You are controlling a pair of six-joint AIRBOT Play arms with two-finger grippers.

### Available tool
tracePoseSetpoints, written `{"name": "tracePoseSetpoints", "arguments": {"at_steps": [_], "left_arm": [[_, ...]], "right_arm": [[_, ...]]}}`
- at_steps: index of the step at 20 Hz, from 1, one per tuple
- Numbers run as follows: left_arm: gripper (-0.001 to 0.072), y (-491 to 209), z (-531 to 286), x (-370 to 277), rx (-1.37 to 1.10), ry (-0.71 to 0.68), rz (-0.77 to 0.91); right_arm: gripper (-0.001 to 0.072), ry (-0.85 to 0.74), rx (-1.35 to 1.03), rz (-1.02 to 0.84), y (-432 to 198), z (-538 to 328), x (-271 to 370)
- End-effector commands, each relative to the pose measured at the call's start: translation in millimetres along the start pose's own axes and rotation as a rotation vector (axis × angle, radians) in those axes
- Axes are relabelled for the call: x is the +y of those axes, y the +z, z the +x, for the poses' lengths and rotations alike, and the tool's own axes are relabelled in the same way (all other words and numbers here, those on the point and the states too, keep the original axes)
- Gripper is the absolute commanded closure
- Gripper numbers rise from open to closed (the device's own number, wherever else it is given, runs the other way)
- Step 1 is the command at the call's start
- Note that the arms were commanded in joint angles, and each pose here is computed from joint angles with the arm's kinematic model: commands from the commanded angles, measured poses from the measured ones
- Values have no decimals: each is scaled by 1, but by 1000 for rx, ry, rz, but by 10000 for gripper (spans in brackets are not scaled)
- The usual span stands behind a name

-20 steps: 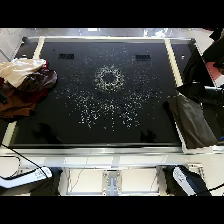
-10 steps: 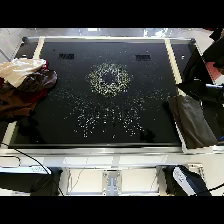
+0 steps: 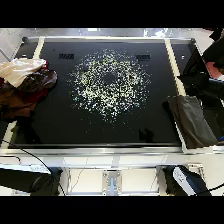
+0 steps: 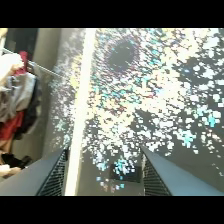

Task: Fold the shirts.

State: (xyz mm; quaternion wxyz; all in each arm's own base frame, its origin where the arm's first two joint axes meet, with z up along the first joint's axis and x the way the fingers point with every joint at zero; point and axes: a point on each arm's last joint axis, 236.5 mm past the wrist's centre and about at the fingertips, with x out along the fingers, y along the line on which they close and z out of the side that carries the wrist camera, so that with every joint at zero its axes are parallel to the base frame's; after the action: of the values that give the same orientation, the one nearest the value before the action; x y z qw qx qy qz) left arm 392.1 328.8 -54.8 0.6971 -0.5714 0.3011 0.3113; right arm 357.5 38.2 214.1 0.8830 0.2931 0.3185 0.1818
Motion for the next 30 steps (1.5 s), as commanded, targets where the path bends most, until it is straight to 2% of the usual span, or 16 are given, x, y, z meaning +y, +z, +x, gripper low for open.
{"name": "tracePoseSetpoints", "arguments": {"at_steps": [1, 3, 7, 11, 13, 18, 23, 24, 26, 27, 30], "left_arm": [[694, -6, -9, -26, 24, -96, 14], [694, -14, -36, -70, 40, -237, 30], [695, -52, -134, -170, 53, -554, 216], [694, -134, -230, -234, 83, -715, 438], [694, -196, -268, -258, 142, -793, 567], [694, -377, -307, -277, 467, -934, 835], [692, -546, -275, -237, 704, -871, 1147], [647, -563, -260, -233, 687, -854, 1189], [74, -568, -226, -244, 584, -833, 1205], [0, -552, -210, -255, 502, -818, 1204], [2, -467, -163, -263, 304, -680, 1255]], "right_arm": [[199, 45, -20, 19, 5, 0, 11], [199, 79, -15, 30, 4, -1, 19], [198, 171, 36, 40, -6, -5, 43], [198, 221, 114, -55, -15, -26, 75], [199, 234, 126, -122, -14, -39, 92], [199, 199, 48, -292, 11, -71, 127], [199, 47, 9, -379, 25, -84, 114], [199, 13, 14, -382, 26, -84, 106], [199, -83, 25, -386, 28, -84, 83], [199, -159, 33, -389, 29, -87, 65], [199, -404, 66, -395, 34, -102, 9]]}}
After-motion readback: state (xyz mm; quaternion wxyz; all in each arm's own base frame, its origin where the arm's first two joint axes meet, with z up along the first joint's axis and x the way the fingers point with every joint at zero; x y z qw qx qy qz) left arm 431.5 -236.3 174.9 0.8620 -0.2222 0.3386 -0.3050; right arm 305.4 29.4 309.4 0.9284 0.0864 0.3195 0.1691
